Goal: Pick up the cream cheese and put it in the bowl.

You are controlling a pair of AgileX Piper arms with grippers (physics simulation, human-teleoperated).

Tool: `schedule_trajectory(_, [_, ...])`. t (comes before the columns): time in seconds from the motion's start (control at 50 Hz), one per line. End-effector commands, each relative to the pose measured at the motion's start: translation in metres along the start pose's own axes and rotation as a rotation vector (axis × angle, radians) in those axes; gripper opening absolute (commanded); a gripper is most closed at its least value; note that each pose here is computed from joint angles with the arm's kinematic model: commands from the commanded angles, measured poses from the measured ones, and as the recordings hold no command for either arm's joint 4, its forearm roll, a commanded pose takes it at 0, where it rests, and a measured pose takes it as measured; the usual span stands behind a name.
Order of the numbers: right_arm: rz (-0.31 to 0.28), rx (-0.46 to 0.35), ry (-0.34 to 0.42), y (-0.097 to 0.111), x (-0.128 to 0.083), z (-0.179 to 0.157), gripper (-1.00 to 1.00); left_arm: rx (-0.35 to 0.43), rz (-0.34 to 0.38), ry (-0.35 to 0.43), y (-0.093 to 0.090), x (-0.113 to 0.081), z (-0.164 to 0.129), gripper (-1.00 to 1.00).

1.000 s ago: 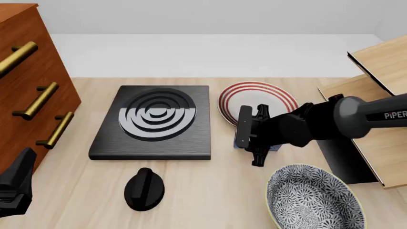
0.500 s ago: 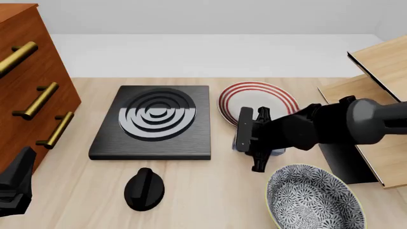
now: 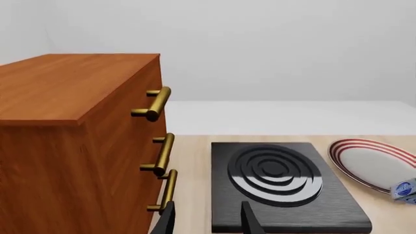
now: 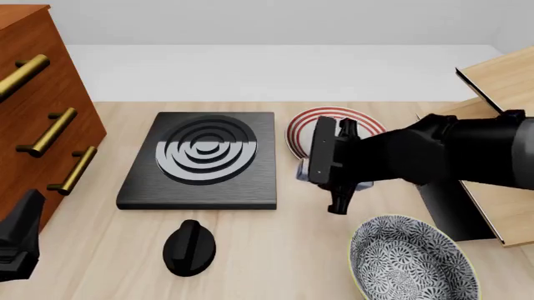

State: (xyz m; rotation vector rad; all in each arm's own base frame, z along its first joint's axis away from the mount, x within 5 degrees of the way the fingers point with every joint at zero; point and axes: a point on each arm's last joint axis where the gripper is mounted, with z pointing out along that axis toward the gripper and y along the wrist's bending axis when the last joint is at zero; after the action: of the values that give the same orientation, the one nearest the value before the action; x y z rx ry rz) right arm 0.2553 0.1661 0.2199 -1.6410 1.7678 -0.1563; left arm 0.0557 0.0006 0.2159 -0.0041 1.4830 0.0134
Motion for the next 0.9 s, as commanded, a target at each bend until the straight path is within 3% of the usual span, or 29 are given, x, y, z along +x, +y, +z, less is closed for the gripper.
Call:
schedule_trajectory(0.02, [0.024, 0.061, -0.085, -0.014, -0.026, -0.044, -1.00, 0.000, -0.003, -0.008, 0.000, -0.003, 0.000, 1.00])
schedule_trajectory(0.18, [0.035, 0.080, -0.124, -0.014, -0.033, -0.072, -1.00, 0.005, -0.007, -0.012, 0.000, -0.006, 0.000, 1.00])
schedule_trajectory(0.22, [0.046, 0.093, -0.130, -0.017, -0.033, -0.079, -1.00, 0.007, -0.006, -0.013, 0.000, -0.006, -0.001, 1.00])
schedule_trajectory(0.24, [0.076, 0.084, -0.155, -0.017, -0.043, -0.088, -1.00, 0.006, -0.008, -0.015, 0.000, -0.007, -0.001, 1.00])
schedule_trajectory(0.28, [0.072, 0.099, -0.146, -0.019, -0.037, -0.092, -1.00, 0.006, -0.008, -0.016, 0.000, -0.008, -0.001, 1.00])
schedule_trajectory(0.32, [0.115, 0.108, -0.162, -0.022, -0.040, -0.102, -1.00, 0.007, -0.009, -0.019, 0.000, -0.009, -0.001, 1.00])
schedule_trajectory(0.36, [0.121, 0.111, -0.165, -0.022, -0.039, -0.105, -1.00, 0.008, -0.008, -0.020, 0.000, -0.009, -0.001, 1.00])
schedule_trajectory(0.4, [0.187, 0.128, -0.191, -0.025, -0.041, -0.120, -1.00, 0.010, -0.011, -0.021, -0.001, -0.009, -0.001, 1.00])
schedule_trajectory(0.5, [0.223, 0.152, -0.217, -0.025, -0.038, -0.138, -1.00, 0.013, -0.013, -0.021, -0.001, -0.009, -0.001, 1.00])
schedule_trajectory(0.6, [0.324, 0.155, -0.251, -0.027, -0.041, -0.162, -1.00, 0.012, -0.017, -0.020, -0.001, -0.008, -0.001, 1.00])
schedule_trajectory(0.68, [0.357, 0.146, -0.252, -0.026, -0.041, -0.170, -1.00, 0.015, -0.017, -0.021, -0.001, -0.008, -0.001, 1.00])
schedule_trajectory(0.7, [0.390, 0.146, -0.250, -0.028, -0.040, -0.175, -1.00, 0.019, -0.015, -0.020, -0.001, -0.007, -0.001, 1.00])
schedule_trajectory(0.9, [0.421, 0.116, -0.189, -0.024, -0.031, -0.181, -1.00, 0.024, -0.018, -0.017, -0.001, -0.005, 0.000, 1.00])
